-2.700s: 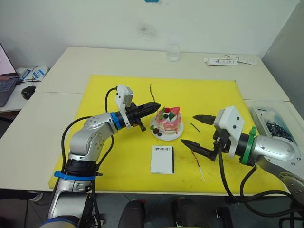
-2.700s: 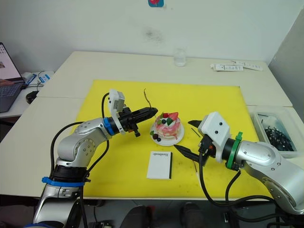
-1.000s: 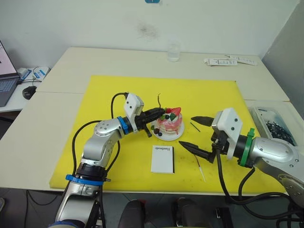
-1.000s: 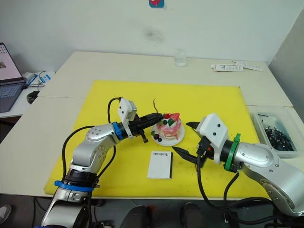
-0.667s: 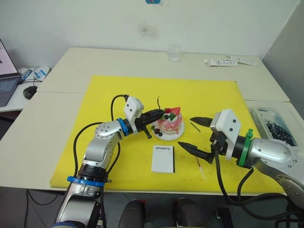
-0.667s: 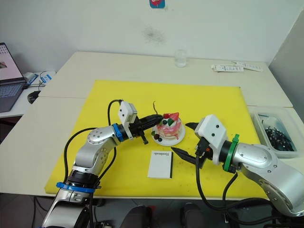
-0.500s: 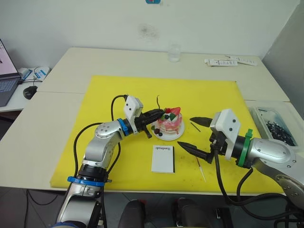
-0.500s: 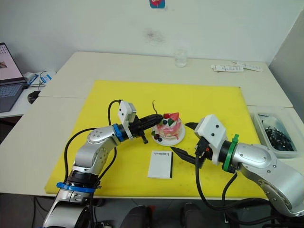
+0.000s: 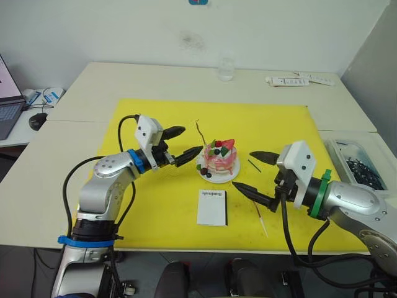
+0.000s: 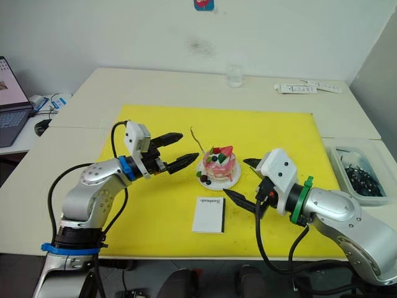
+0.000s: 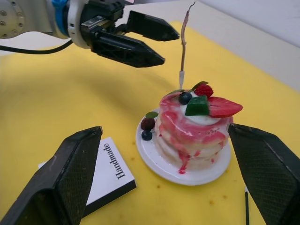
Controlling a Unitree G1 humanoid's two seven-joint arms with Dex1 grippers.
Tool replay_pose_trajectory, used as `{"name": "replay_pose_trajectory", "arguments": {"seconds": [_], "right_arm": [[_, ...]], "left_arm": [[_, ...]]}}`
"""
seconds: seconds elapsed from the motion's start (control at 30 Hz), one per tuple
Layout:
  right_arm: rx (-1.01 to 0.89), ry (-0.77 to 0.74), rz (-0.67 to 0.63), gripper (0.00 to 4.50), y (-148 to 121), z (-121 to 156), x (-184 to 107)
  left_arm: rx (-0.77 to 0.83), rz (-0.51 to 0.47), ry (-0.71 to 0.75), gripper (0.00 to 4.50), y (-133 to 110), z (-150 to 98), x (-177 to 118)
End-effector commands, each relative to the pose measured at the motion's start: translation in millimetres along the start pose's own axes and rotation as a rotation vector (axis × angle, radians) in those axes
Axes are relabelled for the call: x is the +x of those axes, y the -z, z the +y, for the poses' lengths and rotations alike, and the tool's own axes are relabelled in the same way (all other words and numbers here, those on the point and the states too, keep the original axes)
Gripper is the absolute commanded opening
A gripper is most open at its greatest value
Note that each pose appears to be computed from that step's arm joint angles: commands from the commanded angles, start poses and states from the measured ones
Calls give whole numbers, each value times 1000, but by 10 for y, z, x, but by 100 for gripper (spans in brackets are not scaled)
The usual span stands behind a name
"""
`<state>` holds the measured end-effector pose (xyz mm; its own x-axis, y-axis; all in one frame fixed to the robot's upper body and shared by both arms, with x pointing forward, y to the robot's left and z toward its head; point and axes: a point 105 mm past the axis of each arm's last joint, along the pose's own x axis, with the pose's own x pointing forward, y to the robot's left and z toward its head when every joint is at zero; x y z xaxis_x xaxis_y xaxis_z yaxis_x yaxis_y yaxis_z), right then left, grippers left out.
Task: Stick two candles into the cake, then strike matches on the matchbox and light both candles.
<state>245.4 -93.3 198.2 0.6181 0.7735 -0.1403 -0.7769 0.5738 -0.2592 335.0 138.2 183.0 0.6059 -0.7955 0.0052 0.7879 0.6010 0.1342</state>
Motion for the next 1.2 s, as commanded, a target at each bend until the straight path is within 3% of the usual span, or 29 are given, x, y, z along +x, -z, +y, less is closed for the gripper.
{"name": "replay_pose_trajectory", "arguments": {"seconds": [0.03,0.17,0.23,0.3,0.37,0.57,1.0,1.1,1.2], "right_arm": [[-54,63,-67,450,-162,-64,-100],[-58,122,13,450,33,-59,-272],[-55,142,41,450,118,-41,-319],[-21,177,109,450,339,30,-382],[-42,195,170,450,492,89,-442],[58,274,267,450,818,218,-570],[204,295,318,450,1033,446,-432],[217,302,332,389,1062,456,-423],[233,300,356,288,1102,482,-433]], "left_arm": [[13,25,64,449,-152,-80,-200],[-33,172,279,449,-32,-463,-435],[-45,194,343,449,-4,-608,-466],[-91,201,487,449,38,-941,-484],[-108,200,551,449,58,-1123,-484],[-100,200,621,449,123,-1284,-436],[-105,185,659,449,156,-1384,-406],[-110,190,655,450,162,-1383,-400],[-110,191,646,450,159,-1361,-386]]}}
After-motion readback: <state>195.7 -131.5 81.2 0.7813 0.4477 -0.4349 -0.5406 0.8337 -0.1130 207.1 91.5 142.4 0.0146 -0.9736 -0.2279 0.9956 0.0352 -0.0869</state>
